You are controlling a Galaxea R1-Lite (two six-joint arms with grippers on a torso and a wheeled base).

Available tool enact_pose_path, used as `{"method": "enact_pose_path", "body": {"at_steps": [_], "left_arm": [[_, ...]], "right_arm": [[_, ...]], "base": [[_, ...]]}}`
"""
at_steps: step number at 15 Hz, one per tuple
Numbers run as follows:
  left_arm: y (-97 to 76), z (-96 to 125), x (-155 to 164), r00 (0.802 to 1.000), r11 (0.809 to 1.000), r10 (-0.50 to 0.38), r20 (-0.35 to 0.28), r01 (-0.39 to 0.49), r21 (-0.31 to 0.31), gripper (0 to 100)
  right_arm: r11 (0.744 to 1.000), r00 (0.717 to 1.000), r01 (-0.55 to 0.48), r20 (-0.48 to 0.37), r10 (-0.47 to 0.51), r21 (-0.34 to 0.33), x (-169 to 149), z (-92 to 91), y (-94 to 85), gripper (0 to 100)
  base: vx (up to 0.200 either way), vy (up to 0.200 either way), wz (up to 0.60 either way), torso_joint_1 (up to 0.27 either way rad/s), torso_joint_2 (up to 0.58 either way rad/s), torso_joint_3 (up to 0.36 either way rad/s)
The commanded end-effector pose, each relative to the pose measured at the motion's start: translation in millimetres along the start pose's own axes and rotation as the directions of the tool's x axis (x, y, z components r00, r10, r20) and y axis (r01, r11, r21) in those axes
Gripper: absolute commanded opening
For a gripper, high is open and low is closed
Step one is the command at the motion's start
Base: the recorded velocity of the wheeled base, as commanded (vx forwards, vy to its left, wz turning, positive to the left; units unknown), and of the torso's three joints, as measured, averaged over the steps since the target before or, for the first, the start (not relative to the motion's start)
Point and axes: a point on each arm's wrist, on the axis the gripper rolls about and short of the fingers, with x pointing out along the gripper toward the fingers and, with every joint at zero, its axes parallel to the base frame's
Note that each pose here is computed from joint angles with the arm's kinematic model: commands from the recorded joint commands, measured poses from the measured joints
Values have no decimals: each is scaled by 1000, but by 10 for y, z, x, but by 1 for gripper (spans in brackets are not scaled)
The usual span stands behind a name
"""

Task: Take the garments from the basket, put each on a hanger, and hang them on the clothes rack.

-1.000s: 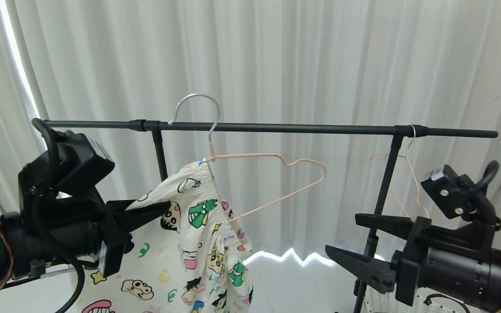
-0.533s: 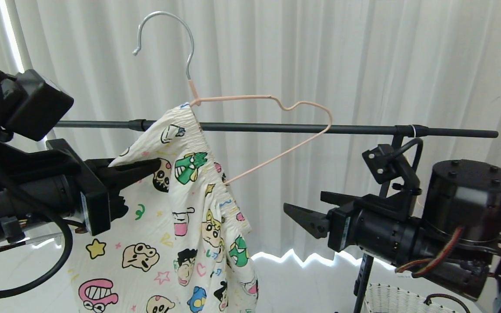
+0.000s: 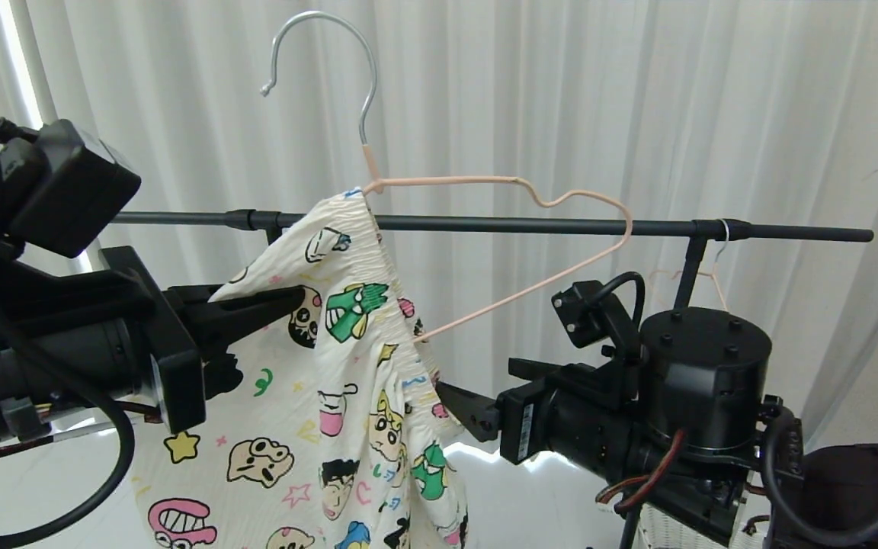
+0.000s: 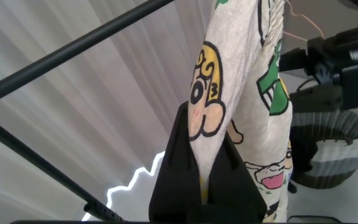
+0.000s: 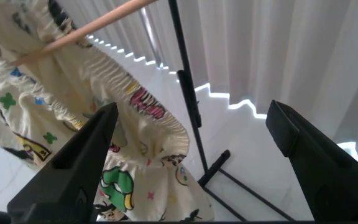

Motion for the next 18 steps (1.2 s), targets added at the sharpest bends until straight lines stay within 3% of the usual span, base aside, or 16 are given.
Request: {"method": "enact_pose_path", "body": {"at_steps": [1, 5, 11, 12, 18], "left_arm": [[1, -2, 11, 1000, 1000, -3, -3, 3, -1, 0], [1, 24, -18, 1000, 1000, 3, 11, -3, 5, 0], [6, 63, -54, 1000, 1000, 10, 29, -10, 10, 0], [6, 63, -54, 1000, 1000, 10, 29, -10, 10, 0], [2, 58, -61, 1000, 1000, 10, 29, -10, 10, 0]], "right_arm": [[999, 998, -51, -34, 51, -6, -22, -111, 166, 100], [998, 991, -62, -121, 58, -26, -85, -352, 215, 100], [998, 992, 44, -117, -48, -43, -131, -436, 127, 100], [998, 992, 46, -118, -50, -44, -131, -437, 126, 0], [995, 991, 86, -100, -90, -46, -118, -415, 70, 0]], "base": [[0, 0, 0, 0, 0, 0], [0, 0, 0, 0, 0, 0], [0, 0, 0, 0, 0, 0], [0, 0, 0, 0, 0, 0], [0, 0, 0, 0, 0, 0]]}}
